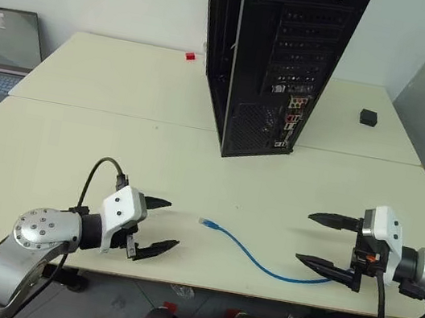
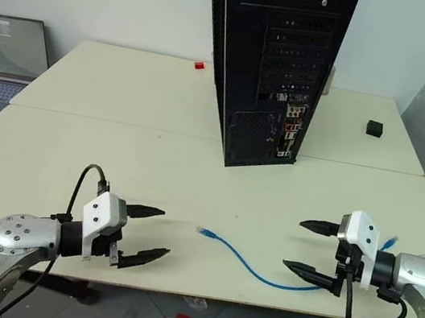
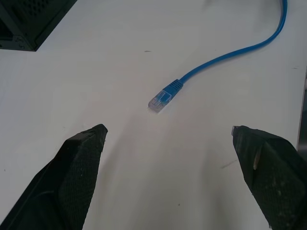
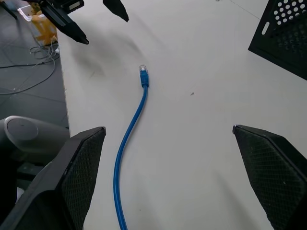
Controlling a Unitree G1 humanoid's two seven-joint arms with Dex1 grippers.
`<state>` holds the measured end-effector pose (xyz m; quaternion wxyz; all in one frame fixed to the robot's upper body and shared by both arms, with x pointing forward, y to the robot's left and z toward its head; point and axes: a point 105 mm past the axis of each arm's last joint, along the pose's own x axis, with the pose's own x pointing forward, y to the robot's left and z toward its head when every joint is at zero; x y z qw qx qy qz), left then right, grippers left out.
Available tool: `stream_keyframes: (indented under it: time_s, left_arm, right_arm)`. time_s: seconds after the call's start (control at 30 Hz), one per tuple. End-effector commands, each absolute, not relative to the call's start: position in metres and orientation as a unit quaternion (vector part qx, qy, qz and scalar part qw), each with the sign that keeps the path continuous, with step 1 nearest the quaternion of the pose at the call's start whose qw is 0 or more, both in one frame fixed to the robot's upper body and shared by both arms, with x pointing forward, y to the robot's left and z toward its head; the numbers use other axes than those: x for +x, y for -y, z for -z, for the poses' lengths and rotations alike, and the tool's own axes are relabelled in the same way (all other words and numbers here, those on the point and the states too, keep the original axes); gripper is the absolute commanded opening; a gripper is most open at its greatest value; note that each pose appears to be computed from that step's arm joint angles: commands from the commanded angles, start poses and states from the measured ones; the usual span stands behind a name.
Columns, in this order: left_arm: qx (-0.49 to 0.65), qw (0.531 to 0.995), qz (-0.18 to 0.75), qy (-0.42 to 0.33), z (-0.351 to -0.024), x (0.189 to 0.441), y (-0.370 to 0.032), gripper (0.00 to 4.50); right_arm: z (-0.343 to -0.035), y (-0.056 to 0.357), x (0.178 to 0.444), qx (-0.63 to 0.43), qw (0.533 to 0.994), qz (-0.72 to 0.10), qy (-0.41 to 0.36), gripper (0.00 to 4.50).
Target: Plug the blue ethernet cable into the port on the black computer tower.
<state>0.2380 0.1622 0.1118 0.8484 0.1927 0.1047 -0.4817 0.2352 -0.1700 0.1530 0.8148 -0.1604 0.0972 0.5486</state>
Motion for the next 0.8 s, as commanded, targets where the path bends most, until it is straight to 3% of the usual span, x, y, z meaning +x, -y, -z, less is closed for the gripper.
stream_keyframes:
  time_s: [0.03, 0.53, 0.8]
  left_arm:
    - [0.186, 0.85, 0.488, -0.071, -0.126, 0.235, -0.155, 4.45]
    - [0.196, 0.846, 0.486, -0.102, -0.115, 0.226, -0.155, 4.45]
    - [0.203, 0.821, 0.519, -0.126, -0.11, 0.218, -0.156, 4.45]
  right_arm:
    - [-0.161, 0.164, 0.232, -0.168, 0.809, -0.558, -0.079, 4.5]
    - [-0.164, 0.14, 0.243, -0.144, 0.817, -0.557, -0.046, 4.5]
    - [-0.132, 0.089, 0.265, -0.114, 0.81, -0.571, -0.072, 4.5]
